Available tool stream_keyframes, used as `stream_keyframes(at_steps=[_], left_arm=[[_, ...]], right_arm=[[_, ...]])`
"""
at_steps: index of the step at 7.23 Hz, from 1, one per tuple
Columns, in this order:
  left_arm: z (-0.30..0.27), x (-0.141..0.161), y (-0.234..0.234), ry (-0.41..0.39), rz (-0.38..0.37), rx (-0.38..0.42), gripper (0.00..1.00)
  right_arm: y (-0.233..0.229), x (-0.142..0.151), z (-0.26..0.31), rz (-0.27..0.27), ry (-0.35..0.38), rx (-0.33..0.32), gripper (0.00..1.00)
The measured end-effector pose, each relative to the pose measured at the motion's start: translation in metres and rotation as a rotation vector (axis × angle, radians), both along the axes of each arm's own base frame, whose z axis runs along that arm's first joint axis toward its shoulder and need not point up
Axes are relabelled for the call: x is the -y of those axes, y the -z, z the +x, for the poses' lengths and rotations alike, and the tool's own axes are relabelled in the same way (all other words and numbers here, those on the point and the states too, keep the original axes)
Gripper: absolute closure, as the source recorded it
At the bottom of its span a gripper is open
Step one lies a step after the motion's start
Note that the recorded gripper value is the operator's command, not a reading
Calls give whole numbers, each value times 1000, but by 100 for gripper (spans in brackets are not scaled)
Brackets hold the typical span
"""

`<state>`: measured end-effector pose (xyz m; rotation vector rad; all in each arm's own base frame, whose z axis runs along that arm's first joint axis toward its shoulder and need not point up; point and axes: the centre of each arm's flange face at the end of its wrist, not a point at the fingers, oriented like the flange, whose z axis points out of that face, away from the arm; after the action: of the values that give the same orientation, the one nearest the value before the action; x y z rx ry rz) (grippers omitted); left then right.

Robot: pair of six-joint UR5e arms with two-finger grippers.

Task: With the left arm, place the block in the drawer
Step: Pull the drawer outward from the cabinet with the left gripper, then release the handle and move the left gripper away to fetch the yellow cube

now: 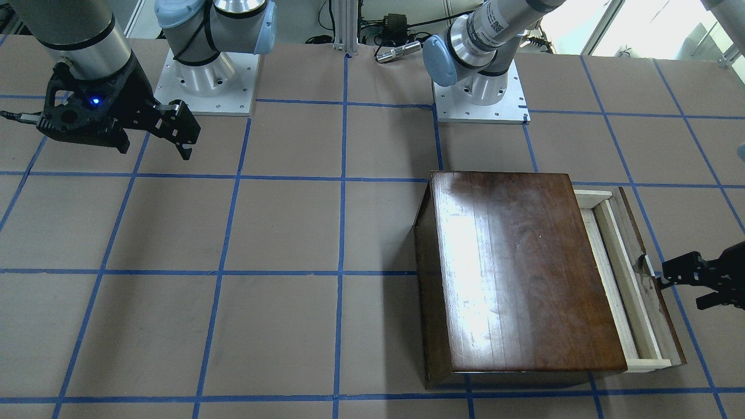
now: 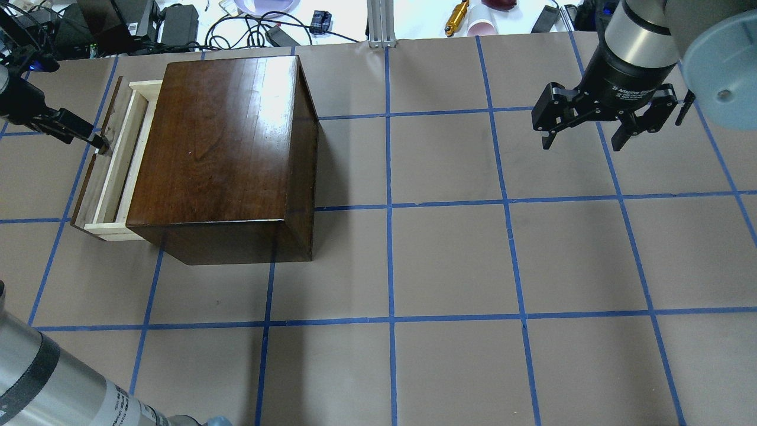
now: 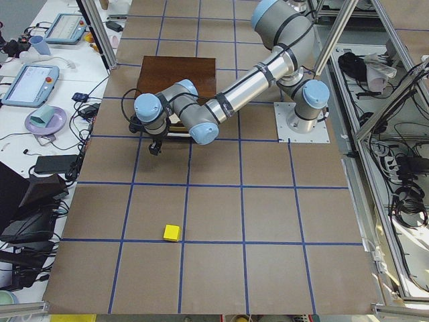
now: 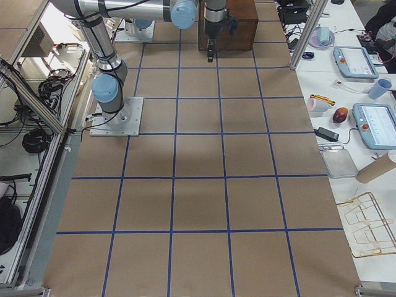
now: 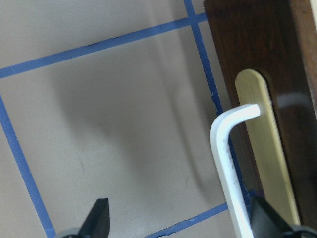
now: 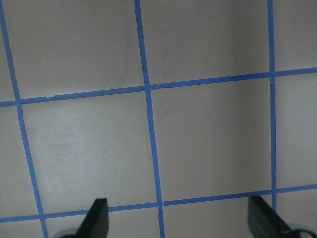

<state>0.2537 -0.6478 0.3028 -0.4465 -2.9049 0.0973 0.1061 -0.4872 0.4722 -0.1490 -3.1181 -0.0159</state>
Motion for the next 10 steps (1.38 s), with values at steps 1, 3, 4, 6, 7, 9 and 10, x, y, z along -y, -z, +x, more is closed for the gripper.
stream_keyframes(at_steps=[1,3,4,6,7,9,10], left_arm=[[1,1,0,1,-1,2,0],[3,1,1,4,5,10,0],[4,1,2,4,7,13,0],[13,-2,3,0,8,14,0],[20,-3,2,4,3,18,0],[32,0,-6,5,-13,34,0],[47,-3,-12,-13,-23,44,0]], right_arm=[[0,0,0,0,0,0,0],[0,0,0,0,0,0,0],[0,0,0,0,0,0,0],[0,0,0,0,0,0,0],[0,0,0,0,0,0,0],[0,0,0,0,0,0,0],[0,0,0,0,0,0,0]])
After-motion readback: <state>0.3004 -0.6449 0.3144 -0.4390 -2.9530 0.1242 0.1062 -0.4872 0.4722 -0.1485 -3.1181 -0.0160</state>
